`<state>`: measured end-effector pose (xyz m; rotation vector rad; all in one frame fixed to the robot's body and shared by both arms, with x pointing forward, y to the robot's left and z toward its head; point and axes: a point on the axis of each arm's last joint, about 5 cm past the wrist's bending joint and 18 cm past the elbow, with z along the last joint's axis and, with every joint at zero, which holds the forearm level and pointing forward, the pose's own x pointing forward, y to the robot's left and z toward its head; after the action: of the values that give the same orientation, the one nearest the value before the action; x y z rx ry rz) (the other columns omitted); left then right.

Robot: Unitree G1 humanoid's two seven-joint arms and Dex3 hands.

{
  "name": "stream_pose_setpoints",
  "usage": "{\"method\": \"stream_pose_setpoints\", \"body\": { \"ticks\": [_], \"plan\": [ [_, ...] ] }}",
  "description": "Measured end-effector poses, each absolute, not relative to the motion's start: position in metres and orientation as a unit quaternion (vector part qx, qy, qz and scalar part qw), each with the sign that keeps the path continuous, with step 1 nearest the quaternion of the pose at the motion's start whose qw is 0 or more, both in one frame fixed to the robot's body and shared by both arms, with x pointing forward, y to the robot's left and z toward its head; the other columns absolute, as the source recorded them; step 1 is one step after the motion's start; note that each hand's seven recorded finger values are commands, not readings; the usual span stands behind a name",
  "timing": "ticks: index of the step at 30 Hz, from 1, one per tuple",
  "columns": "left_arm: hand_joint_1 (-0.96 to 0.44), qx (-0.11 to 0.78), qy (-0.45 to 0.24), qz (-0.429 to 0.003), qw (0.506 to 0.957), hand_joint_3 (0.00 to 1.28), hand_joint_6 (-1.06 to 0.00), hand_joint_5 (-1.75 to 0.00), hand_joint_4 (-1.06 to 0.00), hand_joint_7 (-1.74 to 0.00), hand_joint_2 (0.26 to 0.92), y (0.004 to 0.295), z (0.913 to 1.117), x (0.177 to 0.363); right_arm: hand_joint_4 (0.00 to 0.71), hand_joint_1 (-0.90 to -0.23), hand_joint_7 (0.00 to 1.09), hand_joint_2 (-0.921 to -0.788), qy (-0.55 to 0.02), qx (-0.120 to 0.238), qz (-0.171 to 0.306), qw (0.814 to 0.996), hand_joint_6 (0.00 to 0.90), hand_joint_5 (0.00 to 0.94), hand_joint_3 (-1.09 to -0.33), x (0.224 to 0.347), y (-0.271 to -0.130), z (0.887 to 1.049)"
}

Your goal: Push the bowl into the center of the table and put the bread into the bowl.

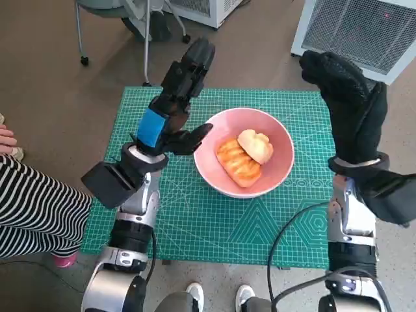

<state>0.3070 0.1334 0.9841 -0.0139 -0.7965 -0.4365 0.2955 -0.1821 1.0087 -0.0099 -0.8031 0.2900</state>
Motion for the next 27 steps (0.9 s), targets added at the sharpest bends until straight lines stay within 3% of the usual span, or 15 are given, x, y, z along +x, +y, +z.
{"method": "stream_pose_setpoints", "body": {
  "ticks": [27],
  "plan": [
    [-0.74,-0.005,-0.379,-0.176,0.909,0.46,0.0,0.0,0.0,-0.04,0.921,0.146,0.971,0.308,0.162,-0.728,0.4,-0.921,-0.366,-0.015,0.143,0.919,0.059,0.0,-0.696,0.299,-0.177,1.004]
  ]
}}
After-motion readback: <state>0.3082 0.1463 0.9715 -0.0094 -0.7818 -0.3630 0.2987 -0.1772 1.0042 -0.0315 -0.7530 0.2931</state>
